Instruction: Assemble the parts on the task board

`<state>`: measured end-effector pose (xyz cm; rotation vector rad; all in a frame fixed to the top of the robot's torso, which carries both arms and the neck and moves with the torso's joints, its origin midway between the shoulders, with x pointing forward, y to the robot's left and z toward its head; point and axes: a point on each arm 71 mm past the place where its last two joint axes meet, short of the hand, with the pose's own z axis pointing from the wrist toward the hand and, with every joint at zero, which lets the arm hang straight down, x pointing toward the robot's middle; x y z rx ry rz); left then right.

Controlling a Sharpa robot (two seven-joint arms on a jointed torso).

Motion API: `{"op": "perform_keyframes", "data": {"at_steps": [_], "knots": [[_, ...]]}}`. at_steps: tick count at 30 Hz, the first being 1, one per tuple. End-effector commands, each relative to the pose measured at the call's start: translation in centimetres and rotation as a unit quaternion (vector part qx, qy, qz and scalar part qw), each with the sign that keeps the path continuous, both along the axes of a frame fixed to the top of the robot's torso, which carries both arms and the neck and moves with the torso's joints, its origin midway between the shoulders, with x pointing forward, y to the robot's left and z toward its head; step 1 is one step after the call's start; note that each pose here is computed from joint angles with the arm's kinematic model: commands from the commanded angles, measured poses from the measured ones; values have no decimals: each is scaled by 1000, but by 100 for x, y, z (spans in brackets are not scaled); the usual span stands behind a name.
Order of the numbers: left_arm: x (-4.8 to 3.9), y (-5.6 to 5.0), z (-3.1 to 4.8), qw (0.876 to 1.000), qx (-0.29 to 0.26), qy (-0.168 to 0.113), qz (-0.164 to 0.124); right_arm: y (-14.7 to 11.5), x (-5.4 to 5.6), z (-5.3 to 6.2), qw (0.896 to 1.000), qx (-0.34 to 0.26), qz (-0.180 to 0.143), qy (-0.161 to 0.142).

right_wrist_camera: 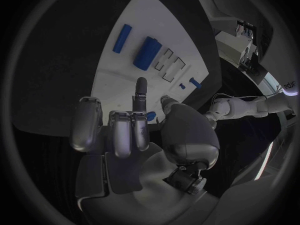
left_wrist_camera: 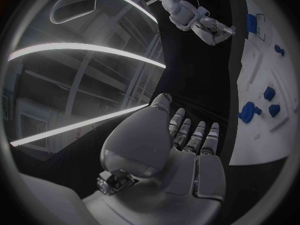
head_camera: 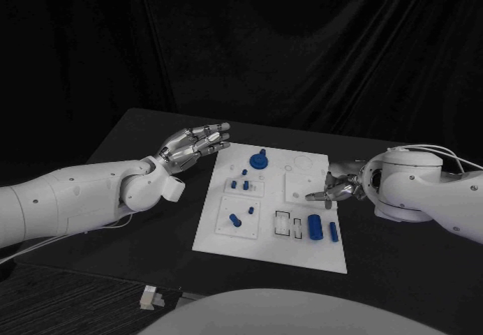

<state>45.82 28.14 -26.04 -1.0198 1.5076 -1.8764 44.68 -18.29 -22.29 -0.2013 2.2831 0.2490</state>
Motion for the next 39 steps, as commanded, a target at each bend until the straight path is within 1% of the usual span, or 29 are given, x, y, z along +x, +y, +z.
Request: {"op": "perform_keyframes", "data": {"at_steps": [1, 8, 11, 20, 39], "knots": [[-9, -8, 15, 1000, -11, -7, -2, -54, -19, -76, 998, -52, -7, 31], [-10, -22, 8, 1000, -12, -6, -5, -31, -2, -109, 998, -51, -11, 29], [-12, -28, 3, 1000, -13, -5, -6, -23, -2, -141, 998, -50, -13, 30], [-20, -8, -2, 1000, -11, -3, -5, 8, -38, -257, 998, -41, -16, 34], [-25, -3, -15, 1000, -12, 0, -8, 45, -82, -410, 997, -49, -12, 53]]}}
